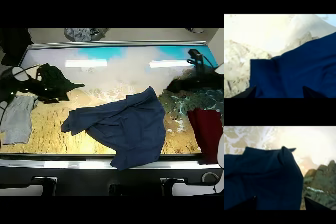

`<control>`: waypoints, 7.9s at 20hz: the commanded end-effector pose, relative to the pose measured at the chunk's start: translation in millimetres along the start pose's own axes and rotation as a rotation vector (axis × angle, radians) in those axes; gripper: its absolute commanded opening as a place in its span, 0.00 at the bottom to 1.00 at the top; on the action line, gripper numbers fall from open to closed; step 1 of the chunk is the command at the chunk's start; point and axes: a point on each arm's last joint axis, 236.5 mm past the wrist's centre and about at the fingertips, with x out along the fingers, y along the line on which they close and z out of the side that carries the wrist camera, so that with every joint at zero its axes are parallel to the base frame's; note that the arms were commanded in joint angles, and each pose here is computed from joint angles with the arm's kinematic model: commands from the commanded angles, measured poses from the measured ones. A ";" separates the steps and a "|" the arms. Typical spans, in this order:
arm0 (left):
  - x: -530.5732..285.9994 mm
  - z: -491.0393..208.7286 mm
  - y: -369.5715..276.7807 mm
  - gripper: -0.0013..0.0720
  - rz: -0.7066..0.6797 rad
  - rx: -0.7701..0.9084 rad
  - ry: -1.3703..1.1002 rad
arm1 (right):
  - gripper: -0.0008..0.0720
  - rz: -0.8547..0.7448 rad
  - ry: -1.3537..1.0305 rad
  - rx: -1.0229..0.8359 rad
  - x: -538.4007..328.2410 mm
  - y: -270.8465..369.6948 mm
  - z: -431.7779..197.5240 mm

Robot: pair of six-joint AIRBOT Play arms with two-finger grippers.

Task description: Fold the shirts.

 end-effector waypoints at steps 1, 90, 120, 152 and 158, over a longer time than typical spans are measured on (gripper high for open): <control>-5.9 -48.9 48.9 0.94 0.046 -0.104 0.128 | 0.93 -0.009 0.278 0.106 -40.3 -31.4 -92.8; -28.0 29.5 40.1 0.07 0.004 -0.065 -0.269 | 0.06 -0.126 0.035 0.012 -36.1 -9.6 26.6; 89.5 -188.2 62.4 0.64 -0.150 -0.390 0.121 | 0.78 0.056 0.462 0.173 -38.3 -28.1 -118.6; 41.1 -108.4 40.0 0.06 -0.126 -0.177 -0.084 | 0.06 0.117 0.309 0.107 49.1 15.2 -144.3; -360.9 19.5 -68.6 0.07 0.014 0.254 -1.100 | 0.06 -0.551 -0.641 -0.414 -291.5 56.0 124.5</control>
